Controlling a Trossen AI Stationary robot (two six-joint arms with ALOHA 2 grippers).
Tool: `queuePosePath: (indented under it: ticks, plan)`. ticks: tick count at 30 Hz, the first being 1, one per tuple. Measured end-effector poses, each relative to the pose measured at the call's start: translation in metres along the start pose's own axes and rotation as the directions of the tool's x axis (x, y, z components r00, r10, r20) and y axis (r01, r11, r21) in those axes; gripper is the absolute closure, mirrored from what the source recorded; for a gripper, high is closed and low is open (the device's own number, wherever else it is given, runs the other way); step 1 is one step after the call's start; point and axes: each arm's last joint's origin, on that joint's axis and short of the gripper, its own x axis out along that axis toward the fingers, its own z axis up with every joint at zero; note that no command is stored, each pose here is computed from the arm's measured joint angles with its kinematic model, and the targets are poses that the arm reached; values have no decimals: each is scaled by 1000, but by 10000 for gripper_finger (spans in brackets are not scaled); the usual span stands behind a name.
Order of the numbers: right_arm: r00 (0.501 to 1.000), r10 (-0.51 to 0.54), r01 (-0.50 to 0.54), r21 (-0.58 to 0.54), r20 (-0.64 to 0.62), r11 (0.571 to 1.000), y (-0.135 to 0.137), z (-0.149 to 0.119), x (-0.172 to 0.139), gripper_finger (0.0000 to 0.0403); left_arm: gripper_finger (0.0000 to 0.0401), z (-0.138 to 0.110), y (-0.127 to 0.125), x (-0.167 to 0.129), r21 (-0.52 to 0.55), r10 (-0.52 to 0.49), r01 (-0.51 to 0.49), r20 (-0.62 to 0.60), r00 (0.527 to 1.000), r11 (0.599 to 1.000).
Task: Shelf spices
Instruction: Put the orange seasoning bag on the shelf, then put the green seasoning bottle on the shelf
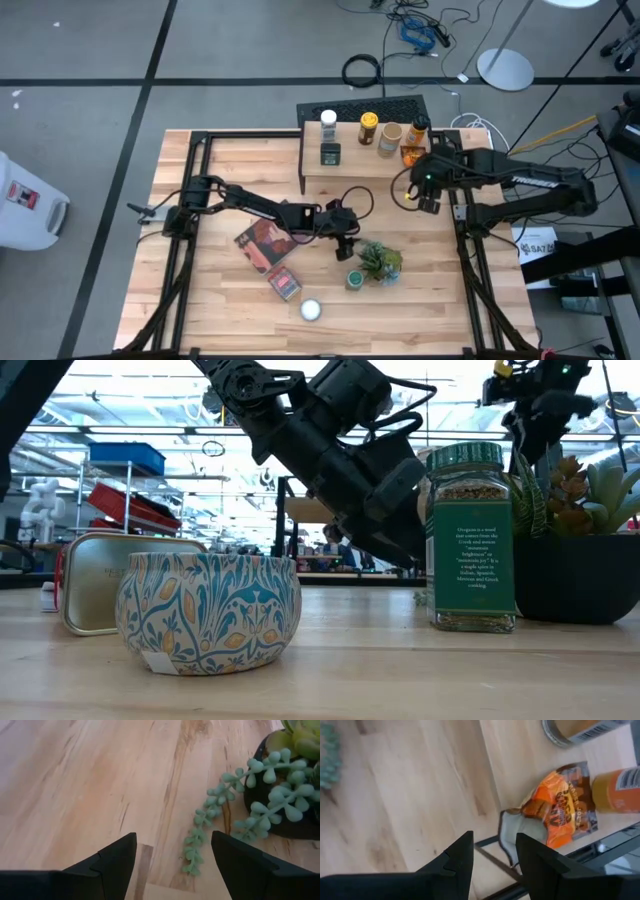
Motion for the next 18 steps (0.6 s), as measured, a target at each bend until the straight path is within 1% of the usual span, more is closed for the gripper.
queuePosePath:
  ticks: [3,5,6,8,11,15,18]
  plan:
    - [1000,17,-17,8,-7,1000,0,0,-6,266,132,-1,0,0,3,-2,2,-14,1000,1000]
    - [1000,18,-18,9,18,1000,-1,3,-12,266,132,-1,-1,0,4,-3,3,-13,1000,1000]
    - [999,10,-10,6,35,1000,-2,4,-14,266,132,-1,-1,0,4,-4,4,-10,1000,1000]
    - [998,-39,40,-8,53,999,-3,6,-16,266,132,-1,-1,0,3,-5,5,-6,1000,1000]
    - [994,-89,91,-36,59,995,-7,8,-14,266,132,-1,-1,0,2,-5,5,-6,1000,1000]
    - [994,-105,106,-41,42,993,-12,10,-10,266,132,-1,-2,0,3,-7,7,-7,1000,1000]
    - [995,-86,88,-35,53,996,-13,10,-10,266,132,-2,-3,0,7,-7,7,-18,1000,1000]
